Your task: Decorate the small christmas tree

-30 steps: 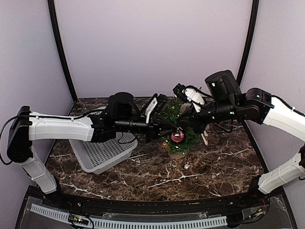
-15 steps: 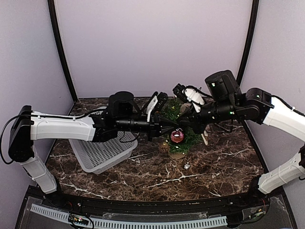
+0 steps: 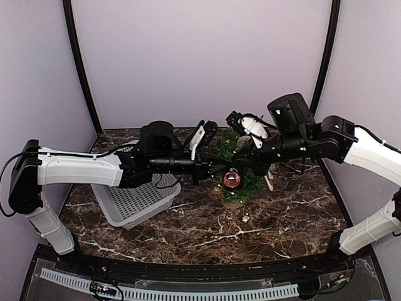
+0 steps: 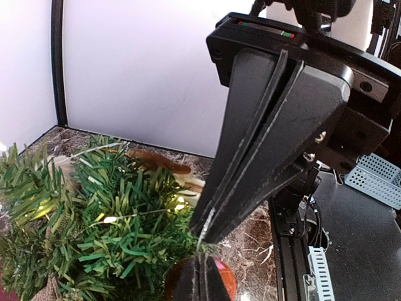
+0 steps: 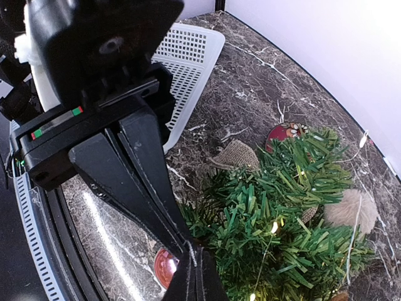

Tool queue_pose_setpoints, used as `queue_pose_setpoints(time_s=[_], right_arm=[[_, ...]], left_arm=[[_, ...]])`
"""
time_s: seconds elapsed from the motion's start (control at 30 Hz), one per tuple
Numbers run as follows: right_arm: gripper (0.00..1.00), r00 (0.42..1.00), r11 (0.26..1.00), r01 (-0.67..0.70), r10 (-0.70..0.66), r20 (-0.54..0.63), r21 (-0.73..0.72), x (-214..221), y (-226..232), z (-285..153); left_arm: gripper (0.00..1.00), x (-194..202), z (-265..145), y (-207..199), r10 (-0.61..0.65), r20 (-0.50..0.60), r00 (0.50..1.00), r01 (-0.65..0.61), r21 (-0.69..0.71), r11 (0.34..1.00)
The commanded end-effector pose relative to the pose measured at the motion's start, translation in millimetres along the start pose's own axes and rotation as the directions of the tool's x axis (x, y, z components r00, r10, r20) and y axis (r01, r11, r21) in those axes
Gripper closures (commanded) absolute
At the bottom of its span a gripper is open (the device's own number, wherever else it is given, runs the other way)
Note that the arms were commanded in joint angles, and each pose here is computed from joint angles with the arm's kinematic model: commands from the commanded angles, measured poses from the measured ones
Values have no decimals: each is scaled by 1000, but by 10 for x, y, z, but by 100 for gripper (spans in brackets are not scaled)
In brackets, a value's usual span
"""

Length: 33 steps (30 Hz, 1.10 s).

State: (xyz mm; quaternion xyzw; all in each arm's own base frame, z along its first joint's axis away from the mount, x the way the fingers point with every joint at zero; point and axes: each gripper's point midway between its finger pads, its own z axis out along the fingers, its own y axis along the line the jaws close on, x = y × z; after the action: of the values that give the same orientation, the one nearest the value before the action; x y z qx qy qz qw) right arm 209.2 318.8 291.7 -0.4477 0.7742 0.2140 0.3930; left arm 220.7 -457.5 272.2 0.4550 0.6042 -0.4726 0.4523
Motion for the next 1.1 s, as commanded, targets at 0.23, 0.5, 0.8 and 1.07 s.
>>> queue_pose_setpoints(time_s=[0.23, 0.5, 0.8, 1.07], right_arm=[[100, 1000, 995, -1, 0, 10, 98, -121, -190, 34], [100, 1000, 991, 2, 0, -13, 131, -78, -249, 71], [100, 999, 987, 6, -1, -34, 160, -36, -300, 124], [100, 998, 984, 6, 5, -57, 179, 19, -334, 172]], left_arm=[[100, -176, -106, 149, 24, 25, 999, -22, -89, 996], [100, -110, -84, 232, 6, 2, 1000, -5, -114, 993], [100, -102, -29, 260, -3, -8, 1000, 3, -114, 994], [100, -24, 30, 310, -19, -35, 999, 15, -122, 992]])
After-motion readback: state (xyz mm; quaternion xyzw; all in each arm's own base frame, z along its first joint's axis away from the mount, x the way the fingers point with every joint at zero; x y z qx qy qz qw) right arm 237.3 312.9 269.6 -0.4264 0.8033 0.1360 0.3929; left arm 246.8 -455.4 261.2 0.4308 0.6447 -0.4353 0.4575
